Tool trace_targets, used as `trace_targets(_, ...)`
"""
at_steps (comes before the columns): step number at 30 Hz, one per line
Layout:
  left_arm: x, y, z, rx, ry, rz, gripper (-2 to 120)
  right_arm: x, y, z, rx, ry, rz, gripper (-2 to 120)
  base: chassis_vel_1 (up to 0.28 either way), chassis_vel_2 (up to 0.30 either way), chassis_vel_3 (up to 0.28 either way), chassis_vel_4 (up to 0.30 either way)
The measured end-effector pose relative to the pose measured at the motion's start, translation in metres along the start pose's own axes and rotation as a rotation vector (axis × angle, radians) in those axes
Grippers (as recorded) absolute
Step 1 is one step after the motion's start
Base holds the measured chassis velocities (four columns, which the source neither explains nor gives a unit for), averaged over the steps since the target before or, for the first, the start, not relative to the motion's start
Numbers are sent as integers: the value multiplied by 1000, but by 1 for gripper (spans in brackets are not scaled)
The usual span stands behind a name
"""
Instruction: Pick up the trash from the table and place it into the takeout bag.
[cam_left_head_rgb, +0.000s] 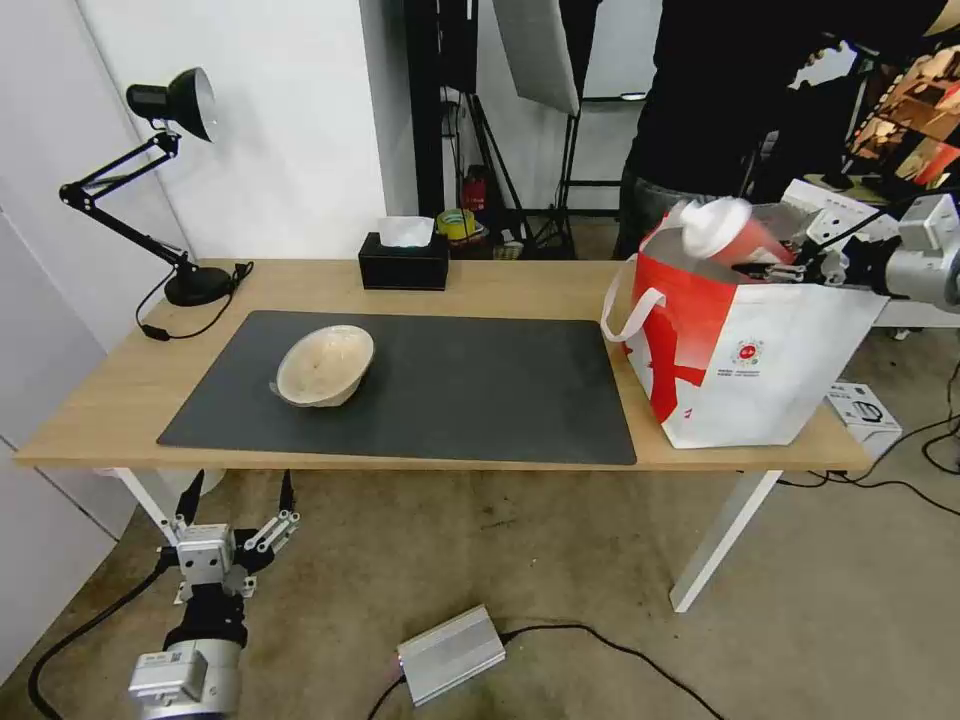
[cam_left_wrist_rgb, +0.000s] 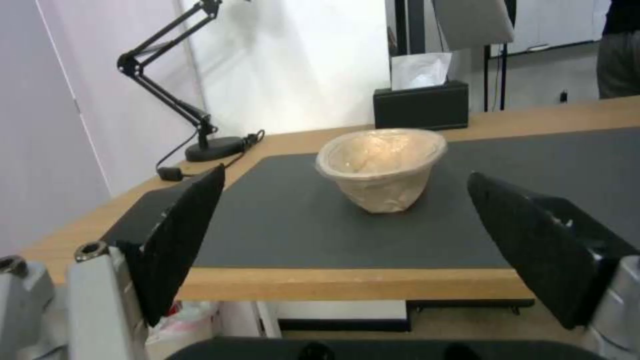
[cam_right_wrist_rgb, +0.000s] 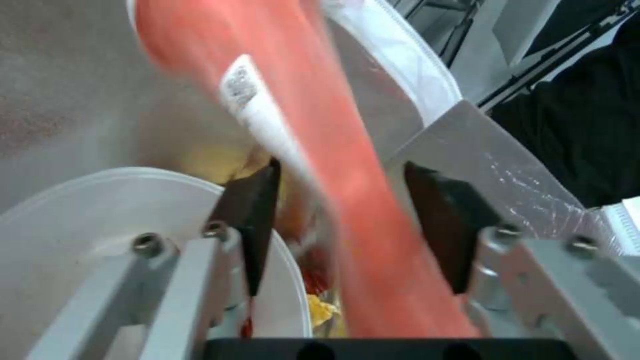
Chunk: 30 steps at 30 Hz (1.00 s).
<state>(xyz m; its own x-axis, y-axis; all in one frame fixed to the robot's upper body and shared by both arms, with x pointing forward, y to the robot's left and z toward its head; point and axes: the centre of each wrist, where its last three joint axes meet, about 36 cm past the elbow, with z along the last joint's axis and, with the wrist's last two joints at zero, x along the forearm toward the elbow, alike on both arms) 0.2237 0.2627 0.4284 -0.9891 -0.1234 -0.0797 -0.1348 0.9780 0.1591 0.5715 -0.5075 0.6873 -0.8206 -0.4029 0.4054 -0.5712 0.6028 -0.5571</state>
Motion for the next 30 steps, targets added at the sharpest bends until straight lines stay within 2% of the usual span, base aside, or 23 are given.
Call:
trace_targets(2,0,0,0,0,-1,0,98,1,0,-1,1,-2,0,63,0,0,0,0)
trace_targets(3,0,0,0,0,-1,0,98,1,0,-1,1,-2,0,63,0,0,0,0)
trace_targets(11,0,-1,-1,-1,-3,1,98,5,-1,-5,3,-15,-1,93,0,0,0,0)
trace_targets(23,0,-1,-2,-2,-5,2,98,16,-1,-37,-43,-156,65,98,0,0,0,0)
trace_targets(30,1,-1,-4,-4,-8,4,98,27,5,-79,-95,-327,172,98,0,0,0,0)
